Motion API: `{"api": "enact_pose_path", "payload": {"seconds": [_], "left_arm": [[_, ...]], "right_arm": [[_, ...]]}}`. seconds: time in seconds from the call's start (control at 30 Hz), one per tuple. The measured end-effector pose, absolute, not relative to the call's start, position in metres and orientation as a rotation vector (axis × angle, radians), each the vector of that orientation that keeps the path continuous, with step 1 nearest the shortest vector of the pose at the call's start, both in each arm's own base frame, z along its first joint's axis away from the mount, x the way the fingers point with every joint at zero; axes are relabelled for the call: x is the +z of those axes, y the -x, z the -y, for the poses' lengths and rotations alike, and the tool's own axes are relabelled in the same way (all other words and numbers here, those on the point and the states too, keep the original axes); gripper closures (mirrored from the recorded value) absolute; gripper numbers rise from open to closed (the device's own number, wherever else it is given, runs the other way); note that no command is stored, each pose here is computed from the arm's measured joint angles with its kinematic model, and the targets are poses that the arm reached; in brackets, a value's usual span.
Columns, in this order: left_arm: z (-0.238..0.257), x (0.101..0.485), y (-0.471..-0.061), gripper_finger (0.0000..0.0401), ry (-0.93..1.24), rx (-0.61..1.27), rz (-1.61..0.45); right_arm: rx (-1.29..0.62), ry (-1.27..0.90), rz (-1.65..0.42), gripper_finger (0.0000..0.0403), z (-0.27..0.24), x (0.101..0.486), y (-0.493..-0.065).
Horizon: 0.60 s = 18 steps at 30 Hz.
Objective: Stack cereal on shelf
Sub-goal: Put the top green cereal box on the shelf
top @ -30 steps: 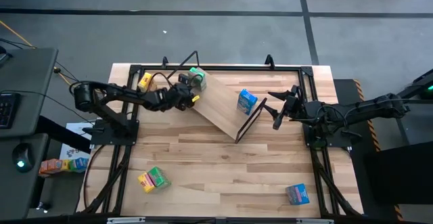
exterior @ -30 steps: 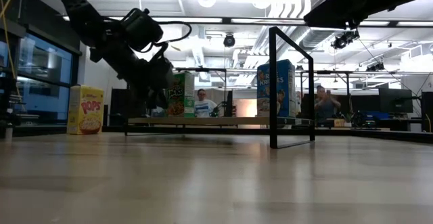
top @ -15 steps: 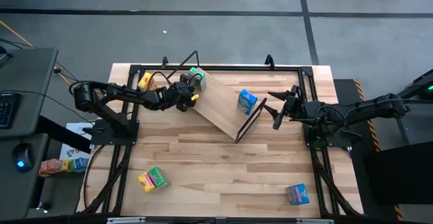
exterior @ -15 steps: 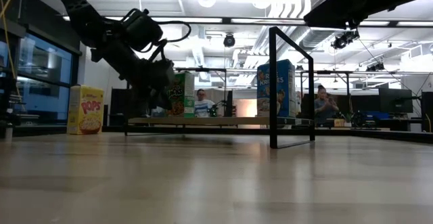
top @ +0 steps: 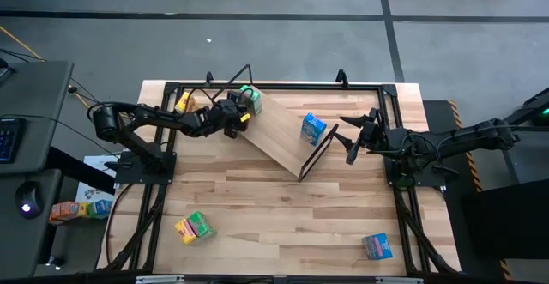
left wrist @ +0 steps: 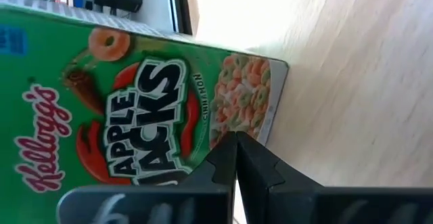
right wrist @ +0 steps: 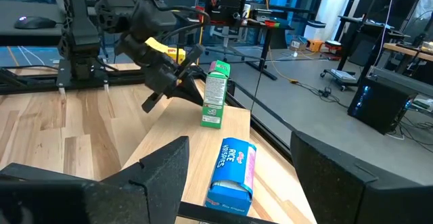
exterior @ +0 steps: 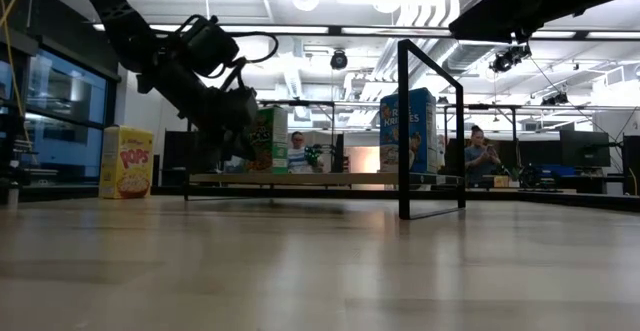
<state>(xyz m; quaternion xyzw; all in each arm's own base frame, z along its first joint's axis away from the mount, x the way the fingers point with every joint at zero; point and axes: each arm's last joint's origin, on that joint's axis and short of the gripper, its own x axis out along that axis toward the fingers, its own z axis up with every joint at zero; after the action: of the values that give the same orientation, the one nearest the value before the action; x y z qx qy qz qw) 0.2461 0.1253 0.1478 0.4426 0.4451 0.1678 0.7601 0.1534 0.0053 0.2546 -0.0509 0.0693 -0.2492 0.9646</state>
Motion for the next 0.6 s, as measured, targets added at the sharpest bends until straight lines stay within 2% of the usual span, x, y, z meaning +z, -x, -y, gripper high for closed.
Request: {"api": "enact_pose_path", "payload": {"seconds": [0.33, 0.6], "left_arm": [[-0.13, 0.129, -0.253, 0.0401, -0.957, 0.312, -1.023], [-0.137, 0.133, -0.268, 0.0401, -0.951, 0.347, -1.017]], "right_arm": [[-0.504, 0.103, -0.14, 0.0153, -0.005, 0.255, -0.153], [-0.505, 0.104, -0.141, 0.0153, -0.005, 0.254, -0.154]]}}
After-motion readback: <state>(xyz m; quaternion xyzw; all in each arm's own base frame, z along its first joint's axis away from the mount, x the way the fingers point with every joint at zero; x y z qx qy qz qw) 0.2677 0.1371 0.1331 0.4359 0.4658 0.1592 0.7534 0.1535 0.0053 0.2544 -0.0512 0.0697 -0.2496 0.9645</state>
